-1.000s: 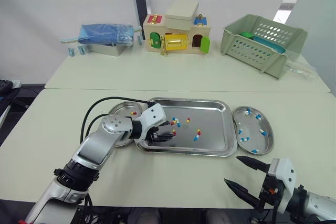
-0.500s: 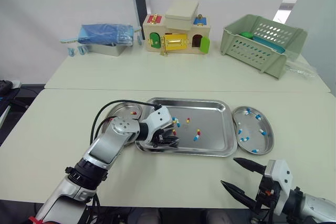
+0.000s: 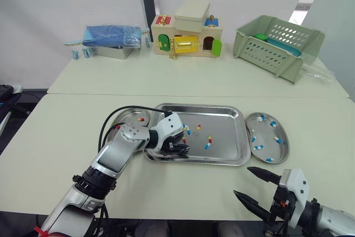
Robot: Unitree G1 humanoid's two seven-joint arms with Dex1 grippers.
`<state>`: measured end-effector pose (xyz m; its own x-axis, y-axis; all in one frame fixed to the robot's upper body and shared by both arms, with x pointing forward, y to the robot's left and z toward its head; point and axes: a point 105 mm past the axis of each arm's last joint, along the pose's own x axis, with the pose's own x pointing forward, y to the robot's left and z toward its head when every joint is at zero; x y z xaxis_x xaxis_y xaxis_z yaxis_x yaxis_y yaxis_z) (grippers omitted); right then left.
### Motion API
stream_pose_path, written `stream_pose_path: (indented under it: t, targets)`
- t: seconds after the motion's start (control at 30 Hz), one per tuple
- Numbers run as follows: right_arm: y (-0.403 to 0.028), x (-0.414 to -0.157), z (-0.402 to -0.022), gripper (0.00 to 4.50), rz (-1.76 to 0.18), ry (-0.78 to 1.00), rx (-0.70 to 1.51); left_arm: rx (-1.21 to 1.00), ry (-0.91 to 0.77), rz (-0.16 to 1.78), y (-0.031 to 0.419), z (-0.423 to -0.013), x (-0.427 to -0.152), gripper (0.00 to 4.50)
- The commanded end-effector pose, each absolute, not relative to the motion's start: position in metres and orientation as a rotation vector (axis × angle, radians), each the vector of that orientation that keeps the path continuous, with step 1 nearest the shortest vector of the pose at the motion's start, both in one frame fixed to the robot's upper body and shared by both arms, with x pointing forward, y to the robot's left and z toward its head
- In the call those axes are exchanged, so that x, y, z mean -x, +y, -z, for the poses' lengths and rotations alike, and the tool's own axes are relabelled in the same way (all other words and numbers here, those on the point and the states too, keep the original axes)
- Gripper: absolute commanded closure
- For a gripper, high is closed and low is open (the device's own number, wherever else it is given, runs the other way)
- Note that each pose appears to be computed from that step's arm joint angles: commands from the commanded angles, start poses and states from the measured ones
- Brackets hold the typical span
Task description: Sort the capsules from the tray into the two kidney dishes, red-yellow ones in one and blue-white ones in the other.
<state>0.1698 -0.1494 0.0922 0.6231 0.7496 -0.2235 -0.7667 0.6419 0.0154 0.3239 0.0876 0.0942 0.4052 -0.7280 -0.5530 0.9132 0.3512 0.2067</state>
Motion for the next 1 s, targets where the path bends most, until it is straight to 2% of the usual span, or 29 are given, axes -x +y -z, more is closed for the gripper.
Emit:
stream_pose_path:
  t: [0.03, 0.23, 0.33, 0.5, 0.77, 1.0]
  targets:
    - [-0.144, -0.169, -0.101, 0.00, -0.886, 0.174, 0.101, -0.569, 0.395, 1.089, 0.087, -0.099, -0.327, 1.86]
    - [-0.143, -0.169, -0.101, 0.00, -0.883, 0.172, 0.100, -0.566, 0.401, 1.090, 0.086, -0.099, -0.327, 1.86]
    - [-0.143, -0.169, -0.101, 0.00, -0.882, 0.172, 0.100, -0.564, 0.405, 1.092, 0.086, -0.098, -0.326, 2.43]
    - [-0.143, -0.170, -0.101, 0.00, -0.881, 0.174, 0.099, -0.562, 0.411, 1.092, 0.087, -0.098, -0.326, 4.02]
    - [-0.143, -0.170, -0.101, 0.00, -0.887, 0.175, 0.101, -0.553, 0.406, 1.088, 0.086, -0.100, -0.326, 4.09]
    - [-0.140, -0.166, -0.103, 0.00, -0.928, 0.164, 0.110, -0.476, 0.361, 1.071, 0.092, -0.130, -0.323, 4.09]
